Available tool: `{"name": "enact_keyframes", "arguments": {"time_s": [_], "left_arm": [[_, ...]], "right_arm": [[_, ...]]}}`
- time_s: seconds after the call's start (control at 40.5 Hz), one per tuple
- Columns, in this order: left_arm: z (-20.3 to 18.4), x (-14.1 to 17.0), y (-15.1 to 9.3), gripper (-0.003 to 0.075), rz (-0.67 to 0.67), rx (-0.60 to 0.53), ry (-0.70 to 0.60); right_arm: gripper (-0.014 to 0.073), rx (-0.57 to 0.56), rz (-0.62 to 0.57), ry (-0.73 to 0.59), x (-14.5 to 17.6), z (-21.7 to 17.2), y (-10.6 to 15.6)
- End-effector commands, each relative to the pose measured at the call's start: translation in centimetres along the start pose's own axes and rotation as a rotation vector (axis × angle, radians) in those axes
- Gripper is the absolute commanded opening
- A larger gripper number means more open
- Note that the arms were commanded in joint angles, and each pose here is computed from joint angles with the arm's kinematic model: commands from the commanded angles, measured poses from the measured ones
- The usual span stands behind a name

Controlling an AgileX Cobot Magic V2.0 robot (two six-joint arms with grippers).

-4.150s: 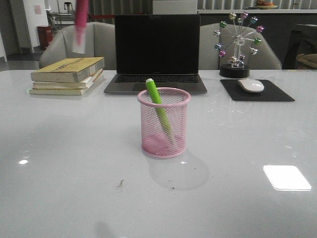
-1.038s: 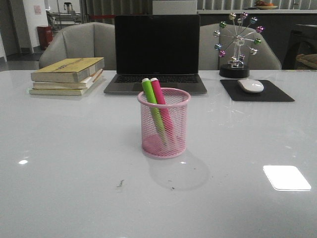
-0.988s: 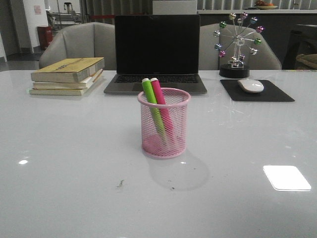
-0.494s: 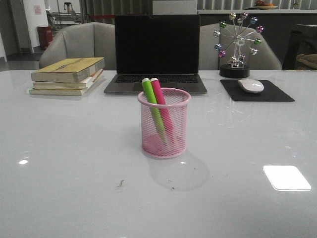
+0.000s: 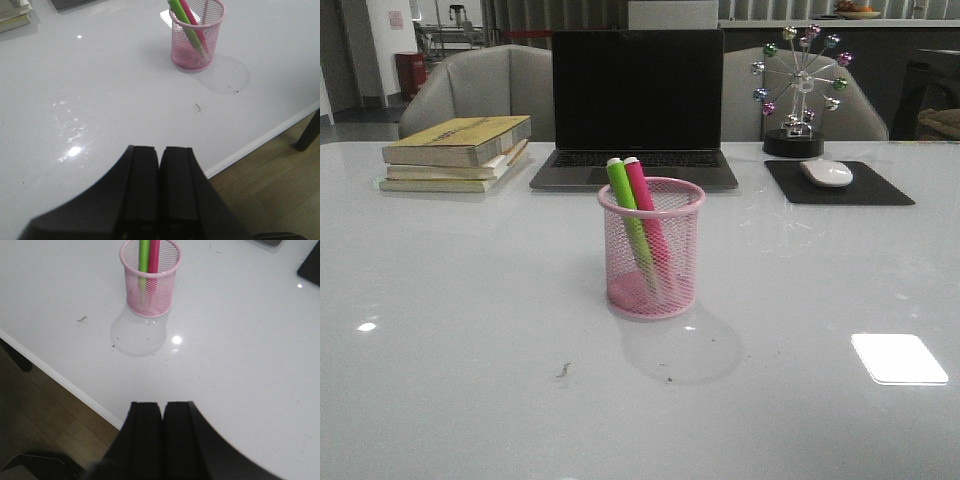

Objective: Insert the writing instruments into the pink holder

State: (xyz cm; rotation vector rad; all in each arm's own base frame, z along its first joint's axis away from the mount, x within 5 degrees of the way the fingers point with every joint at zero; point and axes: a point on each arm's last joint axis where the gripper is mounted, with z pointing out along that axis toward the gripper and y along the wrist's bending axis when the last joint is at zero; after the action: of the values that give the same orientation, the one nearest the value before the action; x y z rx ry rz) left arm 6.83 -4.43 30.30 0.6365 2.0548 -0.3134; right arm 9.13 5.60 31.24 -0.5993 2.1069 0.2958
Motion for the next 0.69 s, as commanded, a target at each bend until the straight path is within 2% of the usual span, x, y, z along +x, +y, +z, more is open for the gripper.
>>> {"name": "enact_keyframes", "arguments": {"time_s": [0.0,0.173,0.42,0.544,0.667], "left_arm": [[-0.6,-1.0,0.0,0.0091,-0.008,0.006,-0.104],[-0.8,0.1,1.2,0.0092,-0.051,-0.129,-0.197],[0.4,5.2,2.2,0.0092,-0.151,-0.361,-0.573],[1.3,7.9,2.3,0.0092,-0.269,-0.425,-0.637],[2.1,9.8,2.4,0.0092,-0.306,-0.465,-0.64]], "right_arm": [[0.0056,0.007,-0.01,-0.088,-1.3,-0.5,-0.1],[0.0056,0.007,-0.01,-0.087,-1.2,-0.5,-0.1],[0.0056,0.007,-0.01,-0.086,-1.2,-0.5,-0.1],[0.0056,0.007,-0.01,-0.086,-1.2,-0.5,-0.1],[0.0056,0.007,-0.01,-0.086,-1.2,-0.5,-0.1]]}}
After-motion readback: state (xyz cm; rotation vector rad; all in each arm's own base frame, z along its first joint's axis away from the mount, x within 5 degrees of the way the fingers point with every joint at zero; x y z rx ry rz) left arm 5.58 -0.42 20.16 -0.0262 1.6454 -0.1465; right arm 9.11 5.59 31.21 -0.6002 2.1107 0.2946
